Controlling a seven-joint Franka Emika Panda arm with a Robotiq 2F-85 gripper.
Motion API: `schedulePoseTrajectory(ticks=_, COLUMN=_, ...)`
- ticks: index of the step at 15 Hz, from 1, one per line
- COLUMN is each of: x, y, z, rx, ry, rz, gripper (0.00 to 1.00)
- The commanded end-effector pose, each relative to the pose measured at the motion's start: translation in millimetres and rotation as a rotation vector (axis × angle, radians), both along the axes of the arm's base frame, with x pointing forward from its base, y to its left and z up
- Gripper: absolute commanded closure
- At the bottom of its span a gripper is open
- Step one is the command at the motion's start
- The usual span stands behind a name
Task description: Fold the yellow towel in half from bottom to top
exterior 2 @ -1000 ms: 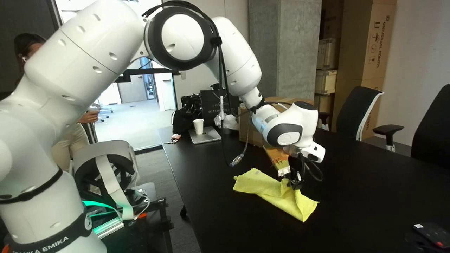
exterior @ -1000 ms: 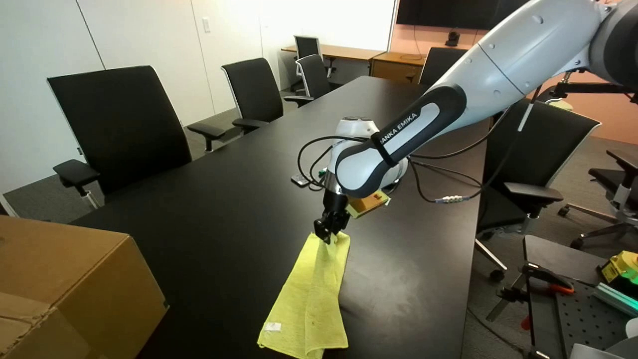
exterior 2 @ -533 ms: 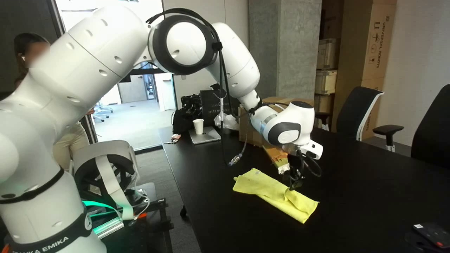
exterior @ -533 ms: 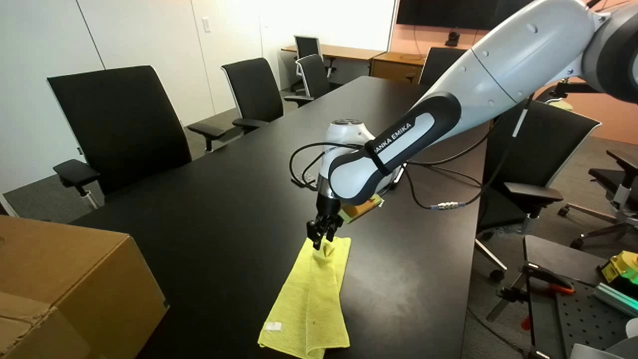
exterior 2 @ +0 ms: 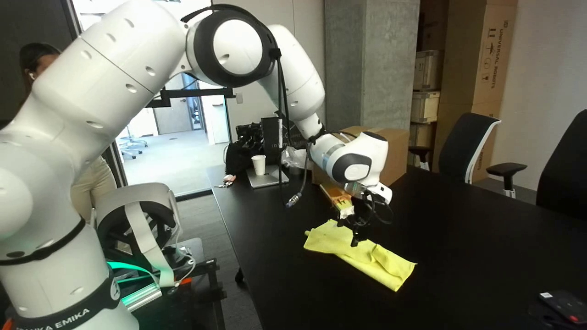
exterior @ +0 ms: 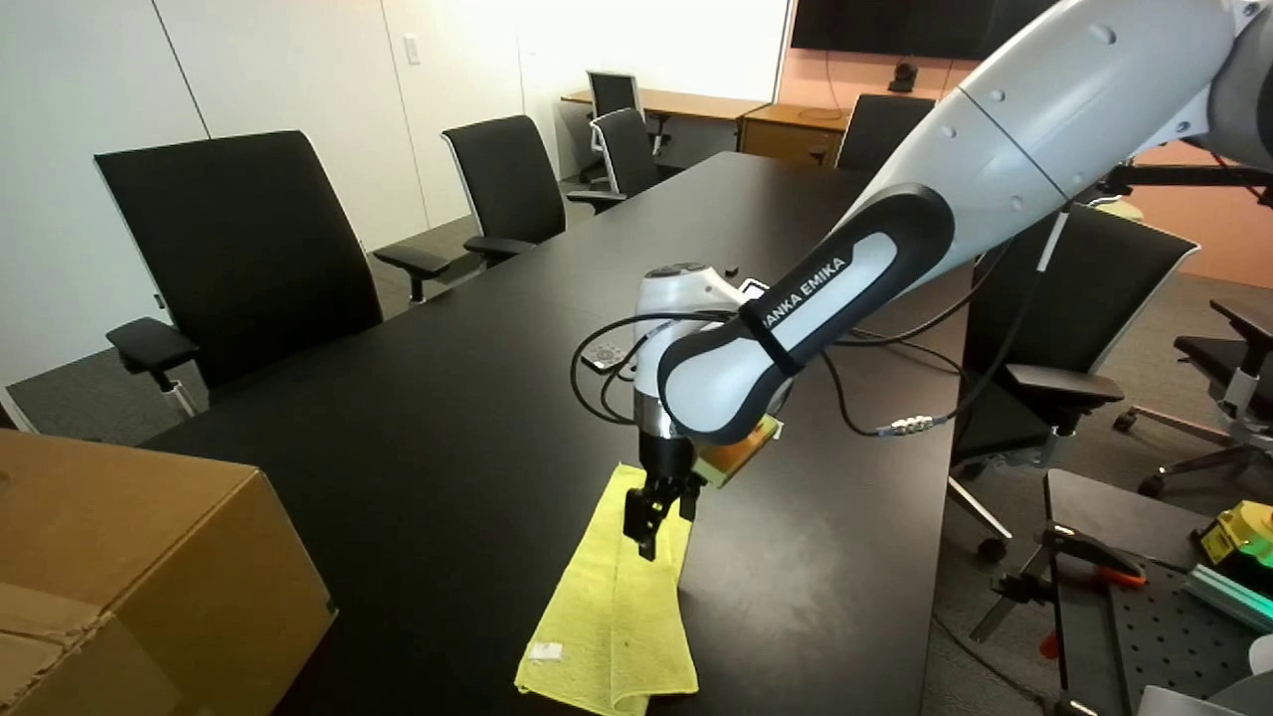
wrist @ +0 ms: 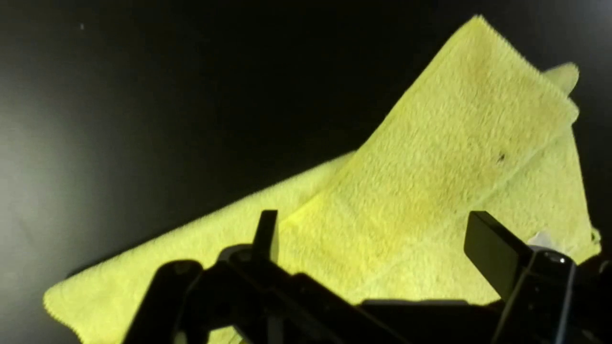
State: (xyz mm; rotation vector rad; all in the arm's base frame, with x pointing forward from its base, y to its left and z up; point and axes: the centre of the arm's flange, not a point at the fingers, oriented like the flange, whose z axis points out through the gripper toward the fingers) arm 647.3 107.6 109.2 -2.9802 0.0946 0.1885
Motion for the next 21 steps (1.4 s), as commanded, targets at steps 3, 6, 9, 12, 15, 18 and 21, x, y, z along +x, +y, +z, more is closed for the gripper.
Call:
schedulePoseTrajectory(ticks=3, x=-67, y=37, z=8, rx=-0.015, ry=0.061, rz=0.142, gripper=0.0)
schedulePoseTrajectory(ticks=6, x=-82, y=53, z=-5, rx=-0.045, ry=0.034, rz=0.167, gripper=0.0)
schedulePoseTrajectory(ticks=9, x=-90, y=65, z=-23, rx=-0.045, ry=0.002, rz=0.146, gripper=0.0)
schedulePoseTrajectory(ticks=12, x=-95, y=74, z=-39, rx=-0.063, ry=-0.017, rz=0.135, gripper=0.0)
schedulePoseTrajectory(ticks=15, x=-98, y=83, z=-51, rx=-0.066, ry=-0.035, rz=0.125, gripper=0.0)
schedulePoseTrajectory(ticks=18, x=-97, y=92, z=-56, rx=-0.08, ry=-0.064, rz=0.114, gripper=0.0)
schedulePoseTrajectory(ticks=21, x=-94, y=96, z=-59, rx=-0.101, ry=-0.094, rz=0.109, gripper=0.0)
